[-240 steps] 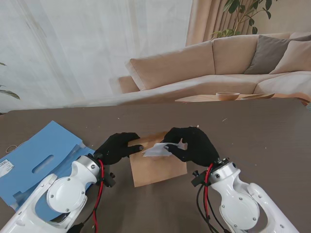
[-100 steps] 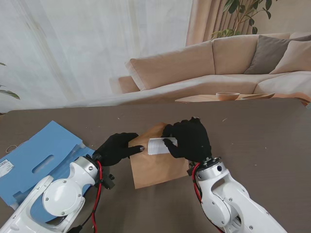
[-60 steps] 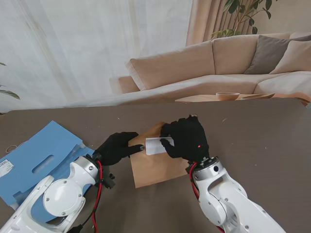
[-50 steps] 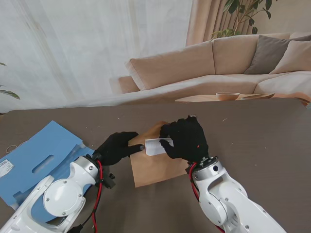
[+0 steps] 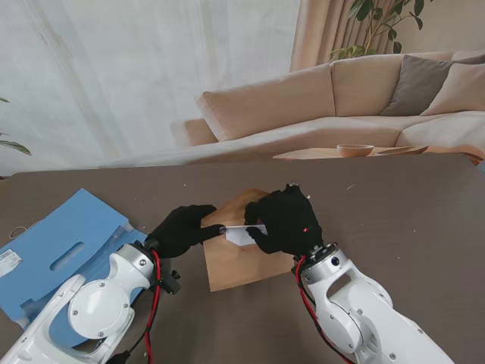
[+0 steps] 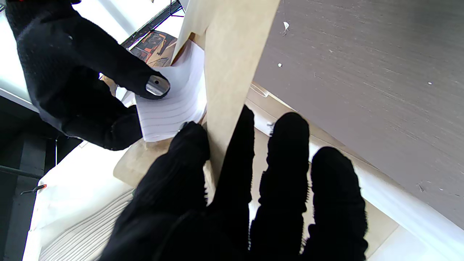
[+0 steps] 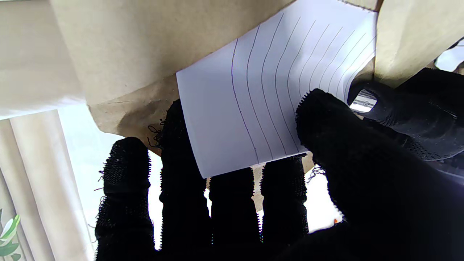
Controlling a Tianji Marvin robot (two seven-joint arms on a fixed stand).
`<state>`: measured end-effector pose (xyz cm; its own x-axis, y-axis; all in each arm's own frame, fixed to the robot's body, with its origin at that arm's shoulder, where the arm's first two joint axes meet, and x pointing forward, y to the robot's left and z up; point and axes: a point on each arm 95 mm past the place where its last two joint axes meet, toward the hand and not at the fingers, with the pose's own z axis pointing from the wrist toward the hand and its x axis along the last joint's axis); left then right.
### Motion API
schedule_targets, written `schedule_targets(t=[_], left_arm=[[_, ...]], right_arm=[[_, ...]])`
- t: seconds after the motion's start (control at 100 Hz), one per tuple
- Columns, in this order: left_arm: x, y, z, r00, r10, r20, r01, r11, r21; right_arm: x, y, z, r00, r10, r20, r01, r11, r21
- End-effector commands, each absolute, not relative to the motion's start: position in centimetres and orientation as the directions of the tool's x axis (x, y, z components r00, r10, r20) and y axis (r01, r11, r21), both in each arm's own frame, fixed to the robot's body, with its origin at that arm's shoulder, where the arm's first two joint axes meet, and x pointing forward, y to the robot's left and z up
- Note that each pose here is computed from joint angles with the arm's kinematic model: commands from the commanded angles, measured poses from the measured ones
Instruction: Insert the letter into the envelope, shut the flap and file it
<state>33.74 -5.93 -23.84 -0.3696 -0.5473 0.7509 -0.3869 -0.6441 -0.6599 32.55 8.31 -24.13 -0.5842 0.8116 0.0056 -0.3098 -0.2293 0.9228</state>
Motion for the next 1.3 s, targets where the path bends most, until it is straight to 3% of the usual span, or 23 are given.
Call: schedule_targets(t=[0.0, 0.53, 1.29], left_arm=[[33.45, -6.36, -23.63, -0.376, -0.537, 0.755, -0.399, -0.641, -0.655], [33.46, -6.06, -23.73, -0.372, -0.544, 0.752, -0.396, -0.64, -0.658], [33.46, -5.86, -23.42, -0.369, -0.514, 0.774, -0.399, -0.664, -0.632]], right_arm=[[32.28, 8.48, -24.29, -0.585, 0.811, 0.009, -0.301, -0.227, 0.926], [32.15, 8.31, -23.79, -0.537, 0.841, 0.072, -0.317, -0.28, 0.906], [32.61, 8.86, -23.85, -0.543, 0.837, -0.064, -0.333, -0.145, 0.932]])
